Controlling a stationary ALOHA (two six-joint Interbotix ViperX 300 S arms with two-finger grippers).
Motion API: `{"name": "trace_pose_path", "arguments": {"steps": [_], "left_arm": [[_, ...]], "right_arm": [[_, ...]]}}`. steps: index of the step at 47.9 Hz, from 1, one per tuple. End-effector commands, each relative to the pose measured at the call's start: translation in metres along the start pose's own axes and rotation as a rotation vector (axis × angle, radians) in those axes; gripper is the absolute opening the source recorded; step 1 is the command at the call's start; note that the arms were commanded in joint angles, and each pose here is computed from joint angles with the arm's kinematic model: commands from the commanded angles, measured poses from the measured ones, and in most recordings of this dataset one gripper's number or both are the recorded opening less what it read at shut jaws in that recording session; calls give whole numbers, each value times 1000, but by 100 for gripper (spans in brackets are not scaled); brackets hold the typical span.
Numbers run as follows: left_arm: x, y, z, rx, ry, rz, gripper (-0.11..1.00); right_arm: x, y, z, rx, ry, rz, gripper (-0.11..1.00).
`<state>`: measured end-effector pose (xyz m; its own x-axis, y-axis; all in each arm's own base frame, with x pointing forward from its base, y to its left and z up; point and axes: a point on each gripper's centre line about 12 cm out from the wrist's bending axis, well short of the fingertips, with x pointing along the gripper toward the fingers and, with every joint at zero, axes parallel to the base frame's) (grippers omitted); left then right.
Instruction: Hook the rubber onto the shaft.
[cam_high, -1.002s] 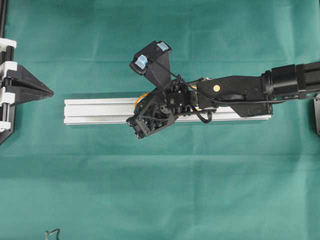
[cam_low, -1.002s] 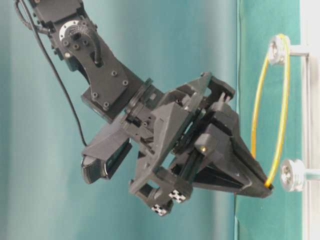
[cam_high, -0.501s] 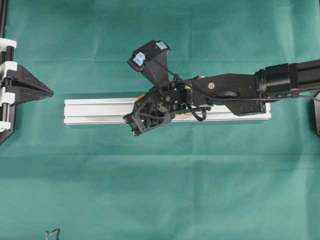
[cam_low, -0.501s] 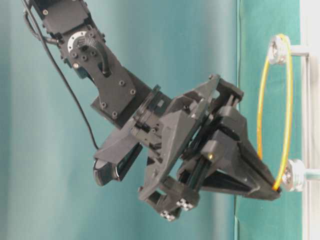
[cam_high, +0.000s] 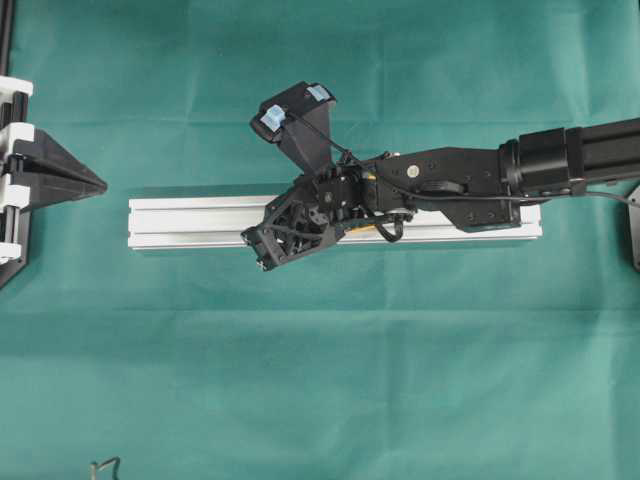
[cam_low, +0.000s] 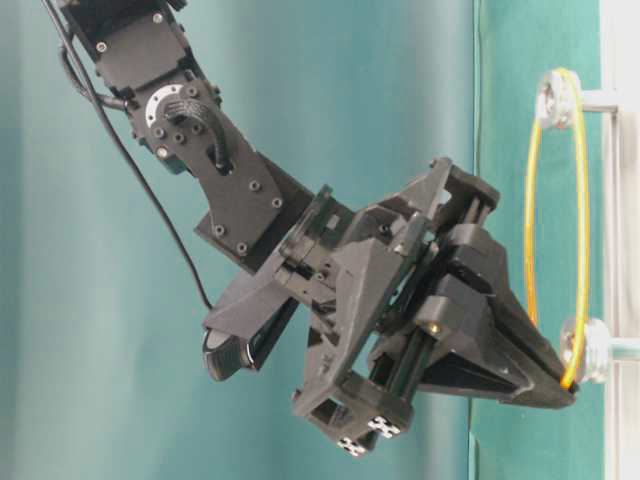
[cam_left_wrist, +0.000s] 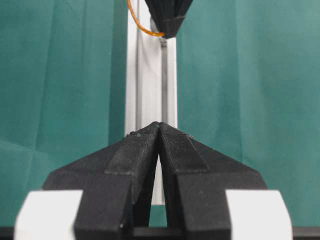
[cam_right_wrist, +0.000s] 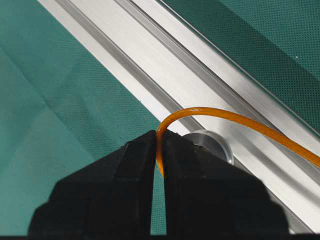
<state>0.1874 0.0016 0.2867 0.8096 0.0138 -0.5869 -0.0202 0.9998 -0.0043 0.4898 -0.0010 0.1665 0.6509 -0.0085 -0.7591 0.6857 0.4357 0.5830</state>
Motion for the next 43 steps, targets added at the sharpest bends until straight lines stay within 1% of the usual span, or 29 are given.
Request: {"name": "trace_pose_path", "arguments": {"steps": [1,13,25,36,43], "left_arm": [[-4,0,12,2,-35,1,2],[-4,0,12,2,-35,1,2],[-4,0,12,2,-35,1,2],[-4,0,12,2,-34,1,2],[-4,0,11,2,-32,1,2]], "right_arm": [[-11,15,8,9,-20,45,7],[-9,14,7,39,-6,41,7],[-2,18,8,42,-6,46,7],[4,13,7,45,5,22,7],[7,11,5,57,13,16,7]]}}
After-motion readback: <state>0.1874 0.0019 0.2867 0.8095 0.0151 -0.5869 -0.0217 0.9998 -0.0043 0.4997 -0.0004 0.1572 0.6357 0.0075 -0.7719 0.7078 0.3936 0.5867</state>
